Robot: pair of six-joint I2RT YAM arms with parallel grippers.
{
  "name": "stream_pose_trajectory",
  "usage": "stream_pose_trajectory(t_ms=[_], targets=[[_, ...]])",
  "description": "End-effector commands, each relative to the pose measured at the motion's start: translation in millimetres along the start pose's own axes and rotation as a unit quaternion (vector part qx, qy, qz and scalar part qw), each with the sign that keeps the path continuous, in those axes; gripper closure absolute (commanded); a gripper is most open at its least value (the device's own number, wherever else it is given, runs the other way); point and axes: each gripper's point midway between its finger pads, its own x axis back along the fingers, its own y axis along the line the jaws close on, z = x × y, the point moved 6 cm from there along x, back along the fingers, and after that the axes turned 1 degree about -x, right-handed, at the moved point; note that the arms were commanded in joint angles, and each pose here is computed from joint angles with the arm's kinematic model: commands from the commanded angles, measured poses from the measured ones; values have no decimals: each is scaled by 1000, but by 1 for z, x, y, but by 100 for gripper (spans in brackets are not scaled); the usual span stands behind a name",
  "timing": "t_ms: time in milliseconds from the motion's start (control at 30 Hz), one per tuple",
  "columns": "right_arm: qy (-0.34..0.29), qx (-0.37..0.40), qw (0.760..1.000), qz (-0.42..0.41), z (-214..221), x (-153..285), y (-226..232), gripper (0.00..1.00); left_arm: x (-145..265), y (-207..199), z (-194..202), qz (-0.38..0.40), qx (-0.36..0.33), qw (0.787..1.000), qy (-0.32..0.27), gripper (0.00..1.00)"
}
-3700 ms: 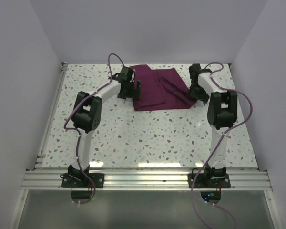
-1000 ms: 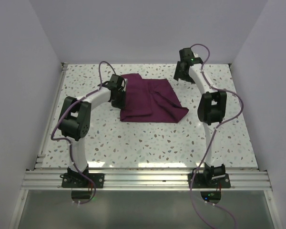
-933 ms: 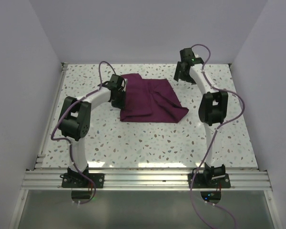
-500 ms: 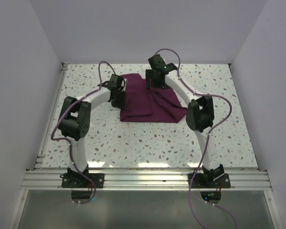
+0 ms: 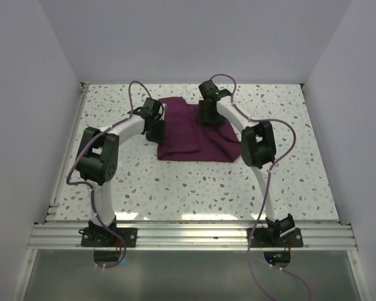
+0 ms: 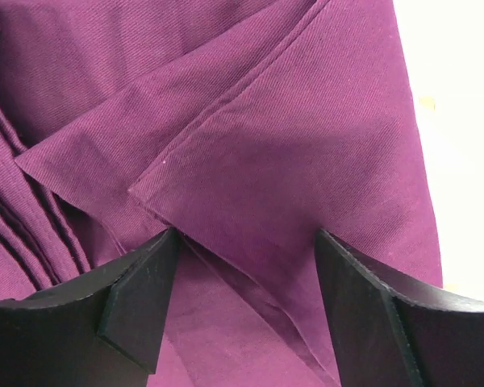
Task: Open and lay out the surgical kit
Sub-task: Open the surgical kit at the center of the board.
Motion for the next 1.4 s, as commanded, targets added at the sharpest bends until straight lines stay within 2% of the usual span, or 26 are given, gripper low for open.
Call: stream_pose_trajectory(t_ms=[0, 33, 133, 167, 233, 267, 367, 567, 733, 767, 800, 833, 867, 900, 1167, 1367], targets=[[-8, 17, 1000, 3, -4, 10, 3, 30, 5, 10, 9, -15, 3, 1000, 17, 100], [-4, 19, 1000, 8, -1, 7, 0, 30, 5, 10, 7, -15, 3, 1000, 15, 100], [2, 24, 999, 23, 4, 2, -3, 45, 3, 10, 6, -15, 3, 1000, 17, 100], [6, 25, 999, 27, 6, 0, -4, 59, 2, 10, 7, -16, 3, 1000, 18, 100], [9, 29, 999, 39, 9, -3, -7, 72, 2, 10, 6, -15, 3, 1000, 17, 100], [10, 28, 999, 43, 9, -4, -8, 85, 2, 10, 6, -15, 4, 1000, 17, 100], [8, 29, 998, 55, 8, -5, -11, 100, 2, 12, 6, -16, 6, 1000, 18, 100], [-32, 7, 996, 79, -20, 22, -37, 100, 0, 16, 8, -18, 10, 1000, 22, 100], [-48, -42, 991, 118, -43, 29, -92, 100, -1, 16, 7, -19, 10, 999, 25, 100], [-49, -49, 990, 127, -45, 28, -101, 94, -1, 16, 7, -19, 10, 999, 26, 100], [-48, -62, 988, 136, -48, 26, -116, 78, -1, 15, 7, -19, 9, 999, 25, 100], [-44, -68, 987, 142, -49, 23, -124, 30, -1, 16, 7, -21, 10, 999, 27, 100], [-42, -74, 984, 155, -49, 21, -131, 12, 0, 16, 7, -21, 10, 999, 27, 100], [-42, -85, 982, 162, -51, 20, -142, 2, 0, 16, 6, -23, 10, 999, 26, 100], [-51, -114, 974, 189, -56, 38, -168, 2, 9, 17, 0, -39, 15, 999, 19, 100], [-82, -147, 965, 200, -59, 88, -177, 2, 21, 3, -22, -38, 25, 999, -22, 100]])
